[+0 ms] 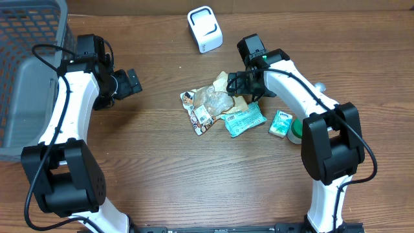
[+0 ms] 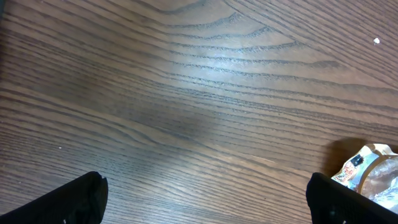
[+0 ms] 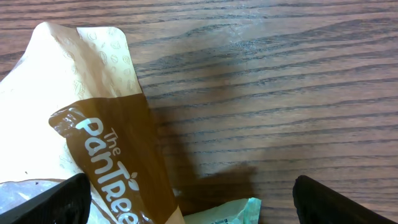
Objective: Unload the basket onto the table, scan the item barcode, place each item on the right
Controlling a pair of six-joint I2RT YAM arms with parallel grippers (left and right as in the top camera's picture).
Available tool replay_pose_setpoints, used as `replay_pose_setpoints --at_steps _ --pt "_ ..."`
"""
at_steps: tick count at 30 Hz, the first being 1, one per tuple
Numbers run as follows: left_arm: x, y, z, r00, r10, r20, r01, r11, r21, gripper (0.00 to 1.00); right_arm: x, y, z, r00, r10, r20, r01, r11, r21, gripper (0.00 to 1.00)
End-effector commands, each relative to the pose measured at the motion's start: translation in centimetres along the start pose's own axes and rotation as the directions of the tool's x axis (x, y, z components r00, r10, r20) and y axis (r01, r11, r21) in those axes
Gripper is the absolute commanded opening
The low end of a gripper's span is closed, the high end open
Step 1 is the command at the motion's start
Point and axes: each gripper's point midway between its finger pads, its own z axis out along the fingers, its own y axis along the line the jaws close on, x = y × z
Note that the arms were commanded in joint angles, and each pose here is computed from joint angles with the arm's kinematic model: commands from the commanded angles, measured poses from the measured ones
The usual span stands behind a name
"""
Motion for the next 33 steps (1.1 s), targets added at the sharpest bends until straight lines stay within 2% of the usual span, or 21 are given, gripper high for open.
replay_pose_setpoints --at_steps 1,23,27,33 --pt "-0.3 -0.5 -0.9 1.000 0.009 0.023 -0.009 1.000 0.009 0.99 -0.3 -0.2 -0.5 1.000 0.007 0.019 -0.007 1.000 0.004 1.00" --pt "-0.3 -0.5 -0.7 1.000 0.008 0.019 -0.008 1.000 0.008 1.00 -0.3 -0.2 -0.5 1.000 0.007 0.019 -0.007 1.000 0.004 1.00" --pt "-0.7 -0.8 -2.5 0.998 0.013 0.066 -0.014 1.000 0.023 0.99 -0.3 -0.2 -0.5 1.000 0.007 0.019 -0.007 1.000 0.004 1.00" --pt "-1.4 -1.6 -7.8 0.981 0.021 0.195 -0.034 0.997 0.063 1.00 -0.3 -0.2 -0.5 1.000 0.007 0.019 -0.007 1.000 0.004 1.00"
